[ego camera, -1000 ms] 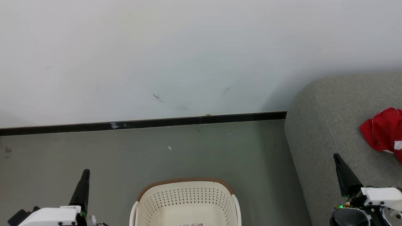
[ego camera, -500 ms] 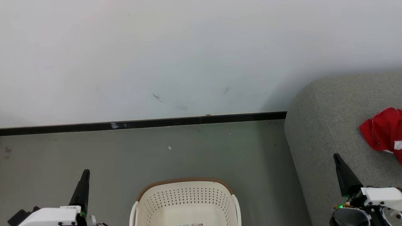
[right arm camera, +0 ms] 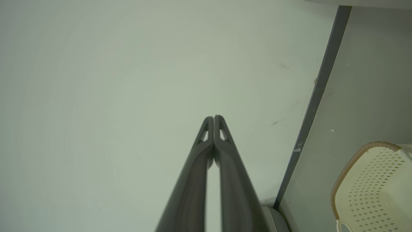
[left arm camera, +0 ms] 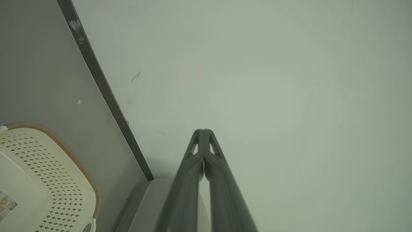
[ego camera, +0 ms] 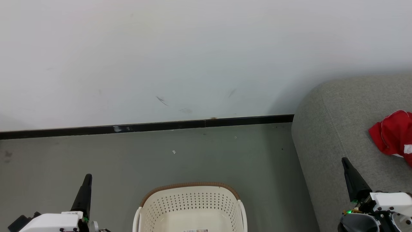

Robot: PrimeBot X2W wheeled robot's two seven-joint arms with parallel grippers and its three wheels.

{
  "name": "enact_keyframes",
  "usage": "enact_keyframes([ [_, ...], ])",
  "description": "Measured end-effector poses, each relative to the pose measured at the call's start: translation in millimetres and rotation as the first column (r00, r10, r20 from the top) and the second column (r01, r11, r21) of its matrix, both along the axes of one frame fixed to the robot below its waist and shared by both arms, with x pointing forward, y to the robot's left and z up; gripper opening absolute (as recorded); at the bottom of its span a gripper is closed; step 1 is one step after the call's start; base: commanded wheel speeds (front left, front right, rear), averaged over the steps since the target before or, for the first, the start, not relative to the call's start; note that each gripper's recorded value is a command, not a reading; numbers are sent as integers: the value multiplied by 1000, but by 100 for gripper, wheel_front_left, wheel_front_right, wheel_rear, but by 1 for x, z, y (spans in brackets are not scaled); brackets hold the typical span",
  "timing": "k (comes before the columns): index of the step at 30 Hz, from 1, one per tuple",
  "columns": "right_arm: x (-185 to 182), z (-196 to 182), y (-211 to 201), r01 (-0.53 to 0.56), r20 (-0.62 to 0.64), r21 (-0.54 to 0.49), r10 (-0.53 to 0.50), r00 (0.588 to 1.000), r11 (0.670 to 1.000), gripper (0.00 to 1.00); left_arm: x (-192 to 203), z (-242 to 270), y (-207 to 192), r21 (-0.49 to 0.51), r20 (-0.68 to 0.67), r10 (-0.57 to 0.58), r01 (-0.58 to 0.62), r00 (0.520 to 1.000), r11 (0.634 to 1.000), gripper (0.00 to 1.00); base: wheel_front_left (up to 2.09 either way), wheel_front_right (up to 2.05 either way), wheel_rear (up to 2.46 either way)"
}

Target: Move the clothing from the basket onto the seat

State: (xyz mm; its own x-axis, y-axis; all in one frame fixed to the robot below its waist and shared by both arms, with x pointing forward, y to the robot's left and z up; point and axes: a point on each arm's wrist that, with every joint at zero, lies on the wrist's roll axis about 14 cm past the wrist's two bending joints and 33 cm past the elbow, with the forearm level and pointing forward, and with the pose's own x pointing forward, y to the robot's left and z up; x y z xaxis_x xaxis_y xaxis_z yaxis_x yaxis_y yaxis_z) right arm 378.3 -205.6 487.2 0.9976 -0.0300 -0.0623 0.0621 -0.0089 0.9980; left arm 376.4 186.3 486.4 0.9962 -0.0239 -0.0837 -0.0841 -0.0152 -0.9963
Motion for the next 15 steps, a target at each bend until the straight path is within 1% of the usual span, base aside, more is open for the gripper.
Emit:
enact_keyframes([
  [15,0,0,0,0,0,0,0,1000,1000,0,0,0,0,0,-1,0,0,1000,1000,0,0,0,0],
])
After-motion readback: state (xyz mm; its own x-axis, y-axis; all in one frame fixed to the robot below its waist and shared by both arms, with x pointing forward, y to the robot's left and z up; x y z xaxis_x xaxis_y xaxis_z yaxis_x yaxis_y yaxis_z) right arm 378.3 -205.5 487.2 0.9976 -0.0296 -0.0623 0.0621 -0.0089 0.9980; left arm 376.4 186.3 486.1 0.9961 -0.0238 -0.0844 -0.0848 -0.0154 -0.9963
